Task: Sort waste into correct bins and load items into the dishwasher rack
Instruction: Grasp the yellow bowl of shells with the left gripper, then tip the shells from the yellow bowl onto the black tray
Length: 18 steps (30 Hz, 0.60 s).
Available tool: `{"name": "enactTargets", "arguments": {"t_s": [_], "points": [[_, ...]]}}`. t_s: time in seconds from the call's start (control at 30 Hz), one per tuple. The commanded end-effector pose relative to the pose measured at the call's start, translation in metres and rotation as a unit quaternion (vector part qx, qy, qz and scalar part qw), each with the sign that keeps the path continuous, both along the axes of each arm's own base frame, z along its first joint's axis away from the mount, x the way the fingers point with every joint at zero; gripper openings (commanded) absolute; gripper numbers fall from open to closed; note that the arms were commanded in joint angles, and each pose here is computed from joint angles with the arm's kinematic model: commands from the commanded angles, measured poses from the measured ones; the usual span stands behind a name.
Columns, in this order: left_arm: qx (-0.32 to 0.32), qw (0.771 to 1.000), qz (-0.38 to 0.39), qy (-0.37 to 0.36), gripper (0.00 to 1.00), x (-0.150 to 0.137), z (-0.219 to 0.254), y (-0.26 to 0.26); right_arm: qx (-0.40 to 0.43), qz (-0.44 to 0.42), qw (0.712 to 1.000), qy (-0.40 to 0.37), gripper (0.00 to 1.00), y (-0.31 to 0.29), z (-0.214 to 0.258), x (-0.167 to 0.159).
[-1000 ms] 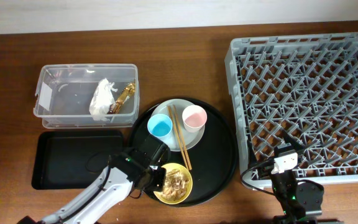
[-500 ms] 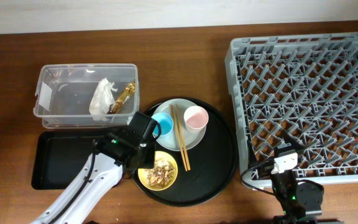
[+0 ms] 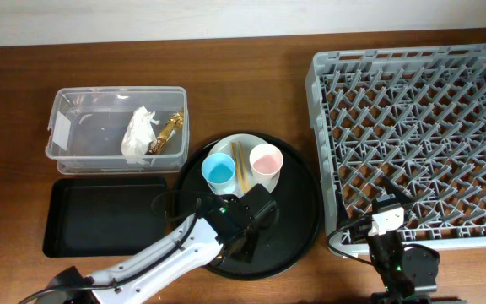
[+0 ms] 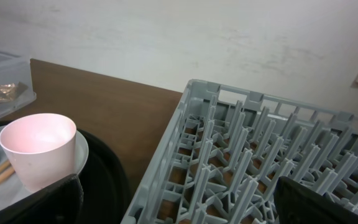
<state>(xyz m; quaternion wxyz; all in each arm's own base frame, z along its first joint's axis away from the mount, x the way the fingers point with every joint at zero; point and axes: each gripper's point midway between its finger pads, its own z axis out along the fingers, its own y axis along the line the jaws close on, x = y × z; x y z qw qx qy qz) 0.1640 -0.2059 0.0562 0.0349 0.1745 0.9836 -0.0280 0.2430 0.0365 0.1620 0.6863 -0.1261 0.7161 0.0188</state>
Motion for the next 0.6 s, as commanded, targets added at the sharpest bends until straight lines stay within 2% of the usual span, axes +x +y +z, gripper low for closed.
{"name": "enactTargets", "arguments": {"t_s": [0.0,0.33,0.43,0.47,0.57], "points": [[0.015,1.0,-0.001,0.004,0.23,-0.002,-0.004,0.005,0.004,-0.001,1.0,0.003,0.99,0.0,-0.002,0.0],[0.048,0.998,-0.022,0.022,0.22,-0.012,-0.03,0.004,0.004,-0.001,1.0,0.003,0.99,0.0,-0.002,0.0],[0.058,0.998,-0.021,0.008,0.1,-0.007,-0.029,0.007,0.004,-0.001,1.0,0.003,0.99,0.0,-0.002,0.0],[0.063,0.998,-0.021,0.001,0.01,-0.004,-0.029,0.009,0.004,-0.001,1.0,0.003,0.99,0.0,-0.002,0.0],[0.065,0.998,-0.02,-0.009,0.0,0.002,-0.014,0.005,0.004,-0.001,1.0,0.003,0.99,0.0,-0.002,0.0]]}}
